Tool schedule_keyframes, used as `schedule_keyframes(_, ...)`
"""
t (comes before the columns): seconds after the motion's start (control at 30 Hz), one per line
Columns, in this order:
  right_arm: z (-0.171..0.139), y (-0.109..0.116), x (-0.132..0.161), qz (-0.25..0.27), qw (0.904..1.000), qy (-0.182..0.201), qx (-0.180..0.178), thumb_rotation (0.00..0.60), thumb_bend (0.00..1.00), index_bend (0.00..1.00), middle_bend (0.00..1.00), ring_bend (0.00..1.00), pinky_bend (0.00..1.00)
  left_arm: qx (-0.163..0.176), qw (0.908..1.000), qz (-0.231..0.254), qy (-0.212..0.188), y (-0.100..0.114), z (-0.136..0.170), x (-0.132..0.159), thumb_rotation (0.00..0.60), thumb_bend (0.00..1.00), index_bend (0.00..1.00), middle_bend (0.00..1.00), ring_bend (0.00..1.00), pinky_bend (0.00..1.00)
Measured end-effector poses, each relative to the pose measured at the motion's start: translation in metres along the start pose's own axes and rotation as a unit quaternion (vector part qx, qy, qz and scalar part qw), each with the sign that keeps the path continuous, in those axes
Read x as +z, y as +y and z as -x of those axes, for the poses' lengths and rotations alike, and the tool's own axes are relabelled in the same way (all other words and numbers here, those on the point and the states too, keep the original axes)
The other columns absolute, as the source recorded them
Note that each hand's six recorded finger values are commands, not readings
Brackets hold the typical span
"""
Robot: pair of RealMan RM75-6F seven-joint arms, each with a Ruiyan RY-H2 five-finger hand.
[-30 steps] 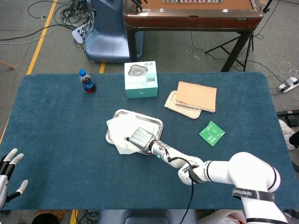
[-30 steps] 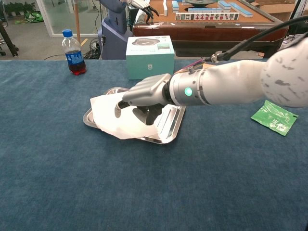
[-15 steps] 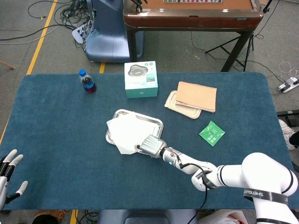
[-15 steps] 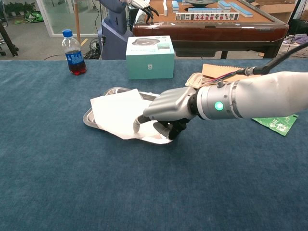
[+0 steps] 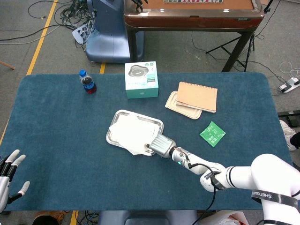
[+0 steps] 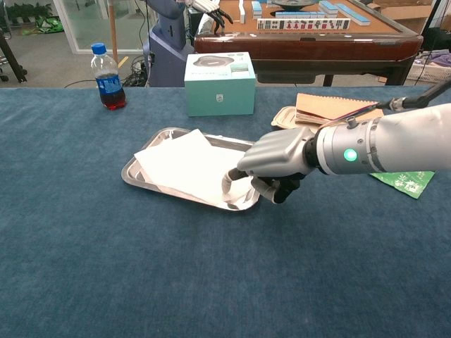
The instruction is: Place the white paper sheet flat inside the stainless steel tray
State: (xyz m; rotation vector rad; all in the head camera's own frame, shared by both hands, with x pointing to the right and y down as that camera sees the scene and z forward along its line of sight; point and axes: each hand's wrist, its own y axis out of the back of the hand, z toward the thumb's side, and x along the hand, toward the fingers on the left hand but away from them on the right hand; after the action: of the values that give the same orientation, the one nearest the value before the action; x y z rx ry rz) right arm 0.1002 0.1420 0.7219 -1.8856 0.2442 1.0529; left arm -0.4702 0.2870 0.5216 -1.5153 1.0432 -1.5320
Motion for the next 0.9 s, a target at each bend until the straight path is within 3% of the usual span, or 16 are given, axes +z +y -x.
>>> schedule_keyframes(0.9, 0.003, -0.007, -0.043, -0.02, 0.9981, -0.056, 0.011, 0.6, 1.0, 0.19, 1.0, 1.0, 1.0, 0.002, 1.0, -0.001, 0.001, 0.001, 0.0, 0.001, 0.6, 0.24, 0.17, 0.09, 0.1, 0.0)
